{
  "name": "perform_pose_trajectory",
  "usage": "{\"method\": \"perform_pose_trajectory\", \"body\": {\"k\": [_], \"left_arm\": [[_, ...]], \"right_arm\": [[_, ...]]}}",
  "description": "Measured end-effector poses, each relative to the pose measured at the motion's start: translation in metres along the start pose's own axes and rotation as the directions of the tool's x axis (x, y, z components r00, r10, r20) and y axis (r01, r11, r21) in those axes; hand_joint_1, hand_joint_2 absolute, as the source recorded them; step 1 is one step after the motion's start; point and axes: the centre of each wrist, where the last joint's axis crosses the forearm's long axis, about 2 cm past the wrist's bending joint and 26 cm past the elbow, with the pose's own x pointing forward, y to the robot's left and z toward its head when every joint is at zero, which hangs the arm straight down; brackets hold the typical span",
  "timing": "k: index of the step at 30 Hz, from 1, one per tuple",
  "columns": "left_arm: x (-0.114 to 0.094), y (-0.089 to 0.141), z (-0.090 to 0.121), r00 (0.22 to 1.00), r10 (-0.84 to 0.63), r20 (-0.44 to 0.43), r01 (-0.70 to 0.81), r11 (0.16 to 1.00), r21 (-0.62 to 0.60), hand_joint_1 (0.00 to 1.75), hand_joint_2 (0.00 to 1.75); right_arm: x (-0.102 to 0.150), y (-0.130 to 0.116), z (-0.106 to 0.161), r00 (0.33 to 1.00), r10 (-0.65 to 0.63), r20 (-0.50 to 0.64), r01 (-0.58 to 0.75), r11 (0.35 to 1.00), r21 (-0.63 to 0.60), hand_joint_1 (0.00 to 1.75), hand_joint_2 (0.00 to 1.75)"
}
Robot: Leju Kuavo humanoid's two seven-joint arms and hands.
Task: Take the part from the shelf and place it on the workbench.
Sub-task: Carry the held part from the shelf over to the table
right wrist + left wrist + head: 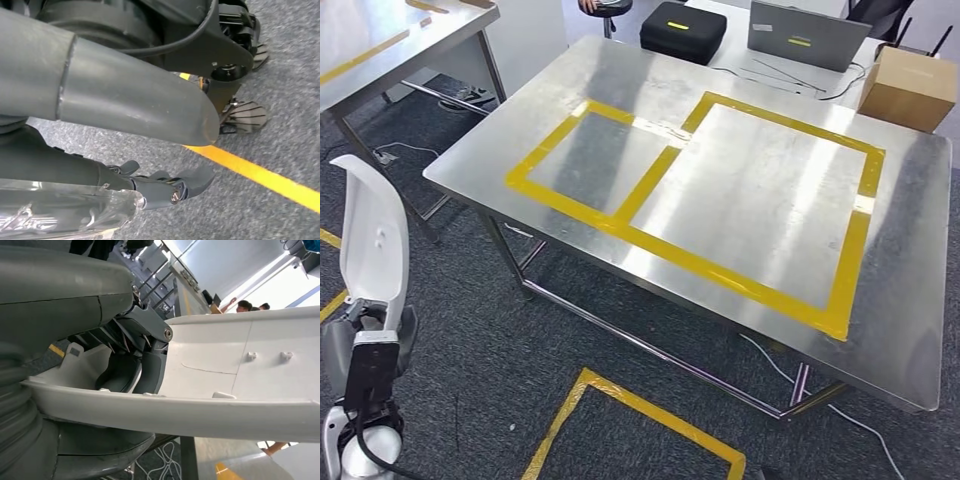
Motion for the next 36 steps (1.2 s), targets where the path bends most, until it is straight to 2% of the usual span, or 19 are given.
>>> {"method": "perform_pose_trajectory", "body": {"k": [36], "left_arm": [[-0.0035,0.0011,-0.0006,1.000,0.001,-0.010,-0.001,1.000,0.007,1.55,1.75]], "right_arm": [[-0.0027,-0.0002,0.0009,1.000,0.015,-0.009,-0.015,1.000,0.013,0.00,0.00]]}}
